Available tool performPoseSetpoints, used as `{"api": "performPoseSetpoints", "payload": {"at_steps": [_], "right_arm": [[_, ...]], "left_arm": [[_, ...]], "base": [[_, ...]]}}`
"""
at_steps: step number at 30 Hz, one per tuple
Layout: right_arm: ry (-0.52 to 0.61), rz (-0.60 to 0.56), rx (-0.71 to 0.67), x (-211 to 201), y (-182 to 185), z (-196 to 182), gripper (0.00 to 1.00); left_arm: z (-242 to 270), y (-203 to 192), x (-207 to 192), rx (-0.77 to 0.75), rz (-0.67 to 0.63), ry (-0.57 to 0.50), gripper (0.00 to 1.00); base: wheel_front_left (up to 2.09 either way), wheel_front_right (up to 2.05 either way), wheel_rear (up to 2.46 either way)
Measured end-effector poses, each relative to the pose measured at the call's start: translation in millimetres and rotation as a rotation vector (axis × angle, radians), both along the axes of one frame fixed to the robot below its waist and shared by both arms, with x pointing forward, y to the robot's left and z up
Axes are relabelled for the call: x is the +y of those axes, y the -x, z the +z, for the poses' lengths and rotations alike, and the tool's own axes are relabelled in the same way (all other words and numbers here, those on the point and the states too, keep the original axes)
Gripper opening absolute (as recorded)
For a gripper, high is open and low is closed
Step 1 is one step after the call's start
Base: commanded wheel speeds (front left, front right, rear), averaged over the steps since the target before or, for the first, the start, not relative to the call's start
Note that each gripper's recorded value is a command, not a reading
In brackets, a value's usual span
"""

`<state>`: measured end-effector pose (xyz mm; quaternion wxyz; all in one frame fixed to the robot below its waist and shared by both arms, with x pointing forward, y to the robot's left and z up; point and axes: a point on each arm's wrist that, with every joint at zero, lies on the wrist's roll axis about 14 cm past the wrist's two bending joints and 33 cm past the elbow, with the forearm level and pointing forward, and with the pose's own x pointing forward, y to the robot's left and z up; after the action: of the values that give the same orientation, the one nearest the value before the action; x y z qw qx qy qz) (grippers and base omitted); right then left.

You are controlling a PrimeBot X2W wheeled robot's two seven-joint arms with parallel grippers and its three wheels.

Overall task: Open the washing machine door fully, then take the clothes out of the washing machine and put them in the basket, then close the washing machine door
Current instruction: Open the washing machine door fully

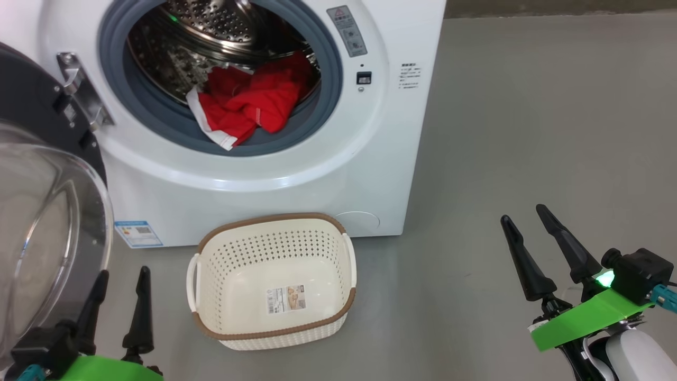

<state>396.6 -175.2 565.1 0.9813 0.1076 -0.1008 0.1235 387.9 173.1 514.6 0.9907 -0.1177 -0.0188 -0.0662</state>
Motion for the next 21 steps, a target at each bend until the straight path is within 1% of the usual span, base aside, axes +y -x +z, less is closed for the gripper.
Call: {"api": "performPoseSetpoints", "payload": {"at_steps": [4, 7, 9, 21], "right_arm": [[-0.001, -0.024, -0.005, -8, 5, 2, 1.00], [-0.002, -0.039, -0.004, -13, 8, 2, 1.00], [-0.003, -0.047, -0.012, -16, 9, 4, 1.00], [-0.001, -0.047, -0.012, -16, 10, 4, 1.00]], "left_arm": [[5, -1, -2, -0.019, 0.000, 0.002, 1.00], [12, 1, 1, -0.048, 0.012, -0.025, 1.00], [13, 2, 1, -0.054, 0.016, -0.025, 1.00], [12, 6, 3, -0.065, 0.018, -0.038, 1.00]], "base": [[0.00, 0.00, 0.00], [0.00, 0.00, 0.00], [0.00, 0.00, 0.00], [0.00, 0.00, 0.00]]}}
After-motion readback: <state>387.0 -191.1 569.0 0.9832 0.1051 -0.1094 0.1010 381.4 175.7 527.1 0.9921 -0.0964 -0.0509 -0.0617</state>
